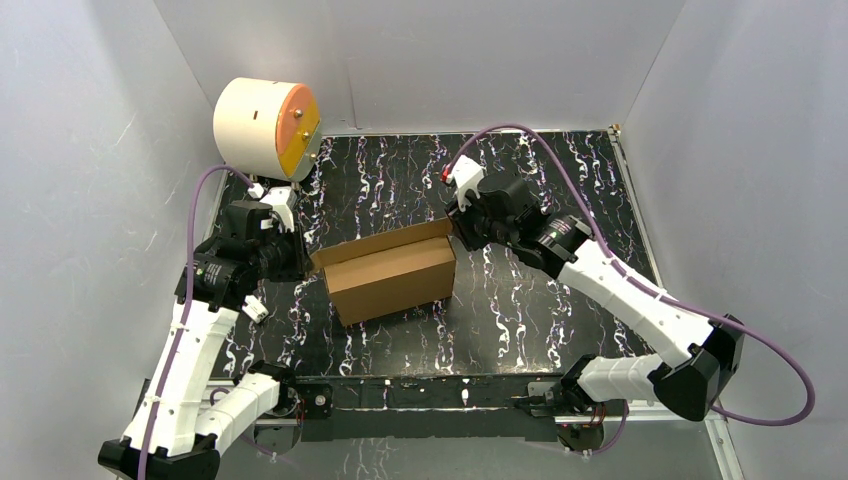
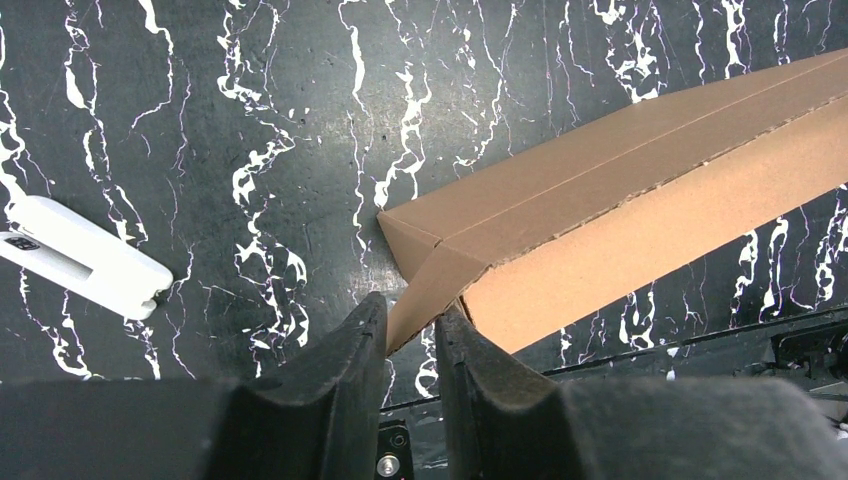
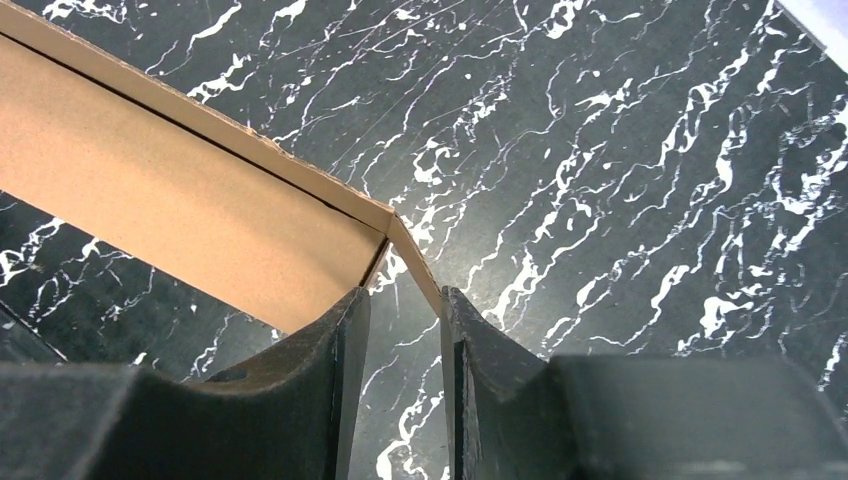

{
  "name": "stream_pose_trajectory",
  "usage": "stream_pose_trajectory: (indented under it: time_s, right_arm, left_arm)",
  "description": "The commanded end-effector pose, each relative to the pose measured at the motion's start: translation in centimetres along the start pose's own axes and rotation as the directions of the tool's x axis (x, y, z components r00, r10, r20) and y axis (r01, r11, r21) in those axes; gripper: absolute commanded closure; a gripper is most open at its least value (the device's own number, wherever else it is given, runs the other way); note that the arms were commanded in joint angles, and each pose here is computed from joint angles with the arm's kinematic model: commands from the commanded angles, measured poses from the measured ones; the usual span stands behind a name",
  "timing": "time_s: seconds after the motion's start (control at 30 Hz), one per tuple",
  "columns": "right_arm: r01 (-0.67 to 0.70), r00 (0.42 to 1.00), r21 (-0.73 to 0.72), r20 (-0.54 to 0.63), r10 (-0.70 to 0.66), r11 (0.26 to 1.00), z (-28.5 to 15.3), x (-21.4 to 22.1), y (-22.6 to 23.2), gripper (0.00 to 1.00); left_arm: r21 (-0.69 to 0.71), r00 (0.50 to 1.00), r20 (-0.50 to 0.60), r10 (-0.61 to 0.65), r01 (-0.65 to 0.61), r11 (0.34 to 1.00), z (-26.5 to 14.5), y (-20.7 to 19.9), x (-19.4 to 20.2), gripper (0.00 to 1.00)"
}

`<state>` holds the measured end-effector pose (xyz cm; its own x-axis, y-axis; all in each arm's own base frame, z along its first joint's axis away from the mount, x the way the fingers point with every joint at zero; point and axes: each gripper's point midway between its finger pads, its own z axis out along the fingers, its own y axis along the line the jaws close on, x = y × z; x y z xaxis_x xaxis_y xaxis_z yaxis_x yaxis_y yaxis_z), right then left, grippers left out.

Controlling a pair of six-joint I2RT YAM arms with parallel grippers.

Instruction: Fold the paper box

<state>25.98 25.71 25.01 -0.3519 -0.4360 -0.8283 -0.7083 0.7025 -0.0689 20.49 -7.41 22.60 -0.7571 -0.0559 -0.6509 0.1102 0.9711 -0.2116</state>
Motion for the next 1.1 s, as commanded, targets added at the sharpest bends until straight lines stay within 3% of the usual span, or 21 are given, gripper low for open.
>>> stream_pose_trajectory:
  time_s: [0.0,0.27,0.53,0.83,1.07]
  right_arm:
    - [0.071,0.989,0.054,0.126,-0.078,0.996,-2.5,-4.1,-1.3,0.57]
    - [0.161,0.985,0.000,0.061,-0.160,0.987,-0.8,-3.6,-0.8,0.50]
    - [0.237,0.970,-0.035,0.072,-0.234,0.971,0.4,-4.3,-1.2,0.43]
    - [0.400,0.896,-0.129,0.261,-0.359,0.907,1.7,-8.4,-3.4,0.20]
    - [0.511,0.827,-0.215,0.388,-0.407,0.832,3.6,-10.8,-5.3,0.19]
  left_arm:
    - [0.001,1.000,0.008,0.021,-0.021,1.000,-0.7,-0.1,-0.4,0.81]
    - [0.012,0.999,0.008,0.038,-0.038,0.999,-0.6,-0.2,-0.5,0.96]
    - [0.029,0.996,0.019,0.082,-0.082,0.996,-0.7,-0.4,-0.8,1.00]
    - [0.065,0.992,0.038,0.116,-0.119,0.991,-0.9,-1.0,-1.1,1.00]
    - [0.078,0.988,0.049,0.146,-0.150,0.986,-1.1,-1.1,-1.4,1.00]
